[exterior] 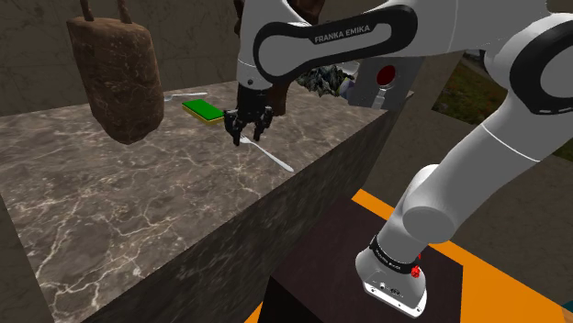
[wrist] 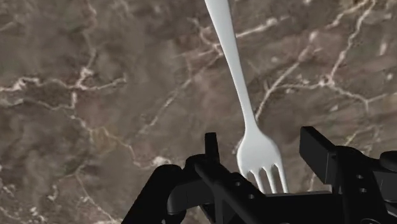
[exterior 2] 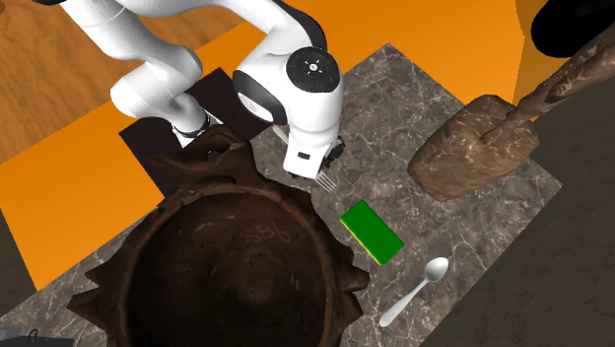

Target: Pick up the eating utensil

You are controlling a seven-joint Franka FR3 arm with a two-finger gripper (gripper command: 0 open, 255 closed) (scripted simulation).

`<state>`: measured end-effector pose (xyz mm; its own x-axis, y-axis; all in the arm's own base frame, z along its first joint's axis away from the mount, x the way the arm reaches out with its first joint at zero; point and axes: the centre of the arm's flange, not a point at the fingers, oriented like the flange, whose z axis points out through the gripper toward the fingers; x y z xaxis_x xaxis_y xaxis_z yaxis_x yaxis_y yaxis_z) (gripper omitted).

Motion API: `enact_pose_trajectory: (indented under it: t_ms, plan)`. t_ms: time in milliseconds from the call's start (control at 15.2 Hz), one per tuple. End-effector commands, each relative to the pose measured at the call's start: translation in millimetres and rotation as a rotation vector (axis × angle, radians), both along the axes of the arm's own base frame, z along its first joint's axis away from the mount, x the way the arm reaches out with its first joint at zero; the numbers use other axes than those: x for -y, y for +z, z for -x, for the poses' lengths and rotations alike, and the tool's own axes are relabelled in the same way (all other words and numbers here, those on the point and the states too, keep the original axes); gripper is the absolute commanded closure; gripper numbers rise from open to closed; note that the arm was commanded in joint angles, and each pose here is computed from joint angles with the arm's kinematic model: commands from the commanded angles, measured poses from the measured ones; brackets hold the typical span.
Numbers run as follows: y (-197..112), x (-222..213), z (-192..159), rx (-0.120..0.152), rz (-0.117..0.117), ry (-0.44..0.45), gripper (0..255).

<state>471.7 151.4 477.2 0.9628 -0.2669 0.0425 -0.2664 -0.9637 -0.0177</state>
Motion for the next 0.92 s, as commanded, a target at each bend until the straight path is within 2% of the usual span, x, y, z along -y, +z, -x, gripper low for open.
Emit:
enact_pose_trajectory:
  t_ms: [0,528,858]
  plan:
    - [-0.7,-0.1,-0.2,0.000,0.000,0.000,255]
    - [-0.7,0.4,0.3,0.000,0.000,0.000,255]
    - [25.7,0.4,0.3,0.000,0.000,0.000,255]
